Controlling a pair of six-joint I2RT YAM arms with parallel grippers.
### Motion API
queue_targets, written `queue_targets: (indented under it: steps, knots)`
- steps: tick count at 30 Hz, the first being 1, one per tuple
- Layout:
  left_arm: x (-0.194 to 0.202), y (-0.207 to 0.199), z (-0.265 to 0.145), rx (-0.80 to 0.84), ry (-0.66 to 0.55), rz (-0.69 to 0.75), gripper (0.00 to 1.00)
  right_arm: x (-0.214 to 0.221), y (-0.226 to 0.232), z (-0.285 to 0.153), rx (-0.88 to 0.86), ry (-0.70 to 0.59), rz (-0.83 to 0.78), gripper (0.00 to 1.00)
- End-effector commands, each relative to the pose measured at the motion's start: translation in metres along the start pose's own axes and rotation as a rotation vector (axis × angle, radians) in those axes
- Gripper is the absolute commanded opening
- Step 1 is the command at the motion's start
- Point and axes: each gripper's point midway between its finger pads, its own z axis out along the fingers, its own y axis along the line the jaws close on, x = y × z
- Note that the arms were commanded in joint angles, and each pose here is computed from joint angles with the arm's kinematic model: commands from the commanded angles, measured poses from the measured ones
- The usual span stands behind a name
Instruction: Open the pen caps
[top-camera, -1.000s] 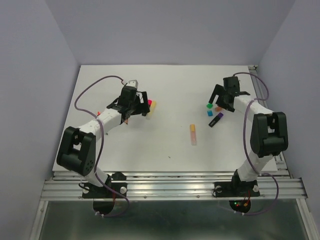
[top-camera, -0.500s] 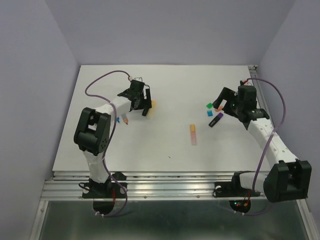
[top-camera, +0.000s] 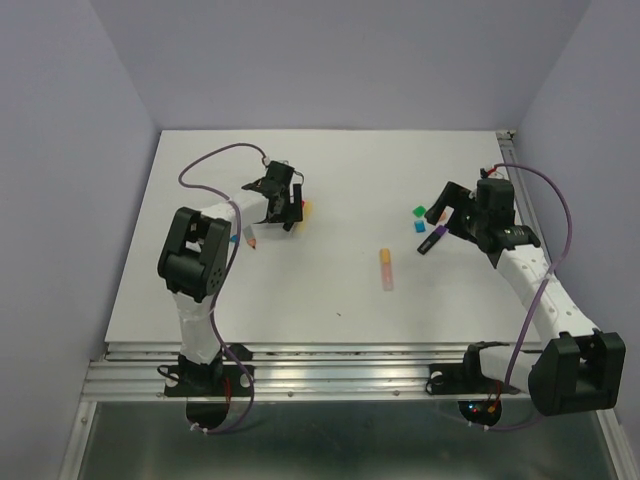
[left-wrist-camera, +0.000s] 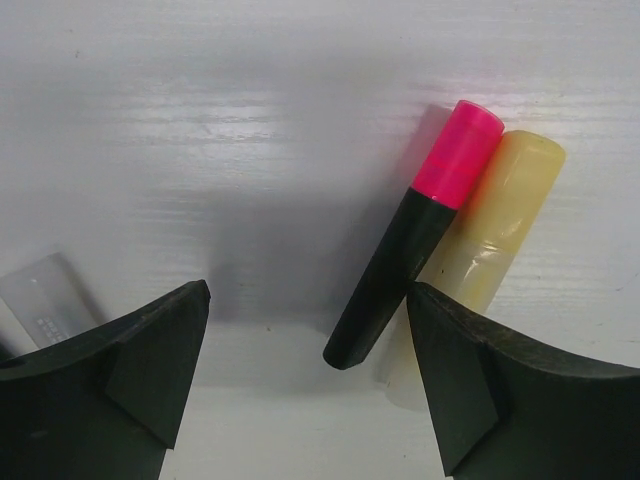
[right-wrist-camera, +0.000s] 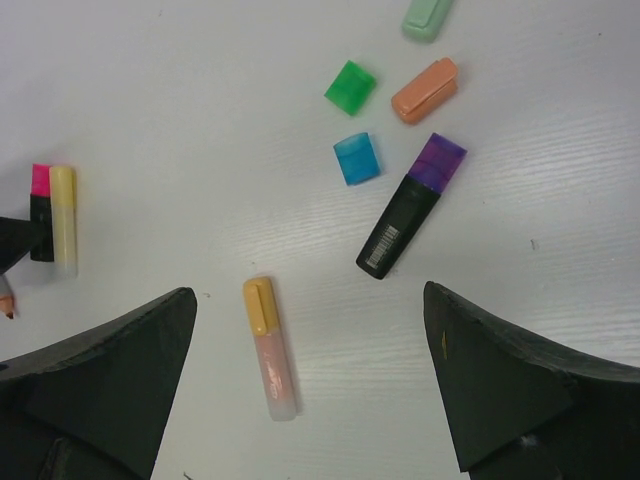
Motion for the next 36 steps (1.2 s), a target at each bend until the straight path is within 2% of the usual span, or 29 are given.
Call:
queue_targets:
  steps: [1, 8, 14, 15, 19, 24, 26, 29, 33, 34, 36]
  knots:
    - [-0.011, -0.009, -0.004, 0.001, -0.023, 0.050, 0.92, -0.004, 0.002, 0.002, -0.018, -0.020, 0.006, 1.00]
    - [-0.006, -0.009, 0.006, -0.019, 0.002, 0.066, 0.90, -0.003, 0.000, 0.003, -0.010, -0.019, 0.008, 1.00]
    - [-0.005, -0.013, 0.013, -0.007, 0.018, 0.074, 0.77, -0.003, 0.000, 0.003, -0.007, -0.017, 0.010, 1.00]
    - [-0.005, -0.014, 0.013, -0.005, 0.020, 0.078, 0.73, -0.003, 0.000, 0.003, -0.007, -0.017, 0.010, 1.00]
    - [-0.003, -0.016, 0.018, 0.004, 0.028, 0.087, 0.67, -0.003, 0.000, 0.002, -0.010, -0.021, 0.010, 1.00]
    - [0.003, -0.020, 0.027, 0.022, 0.055, 0.104, 0.67, -0.004, 0.002, 0.002, -0.015, -0.022, 0.010, 1.00]
    - [0.003, -0.020, 0.029, 0.018, 0.058, 0.107, 0.62, -0.003, 0.002, 0.002, -0.017, -0.019, 0.007, 1.00]
    - [0.005, -0.019, 0.031, 0.015, 0.064, 0.109, 0.51, -0.004, 0.003, 0.000, -0.021, -0.024, 0.008, 1.00]
    - [0.006, -0.019, 0.027, 0.017, 0.069, 0.112, 0.17, -0.006, 0.006, -0.002, -0.034, -0.029, 0.008, 1.00]
    - [0.005, -0.020, 0.025, 0.024, 0.065, 0.110, 0.00, -0.006, 0.006, -0.003, -0.038, -0.034, 0.007, 1.00]
    - [-0.004, -0.017, 0.014, 0.014, 0.037, 0.106, 0.00, -0.005, 0.011, -0.006, -0.067, -0.030, 0.005, 1.00]
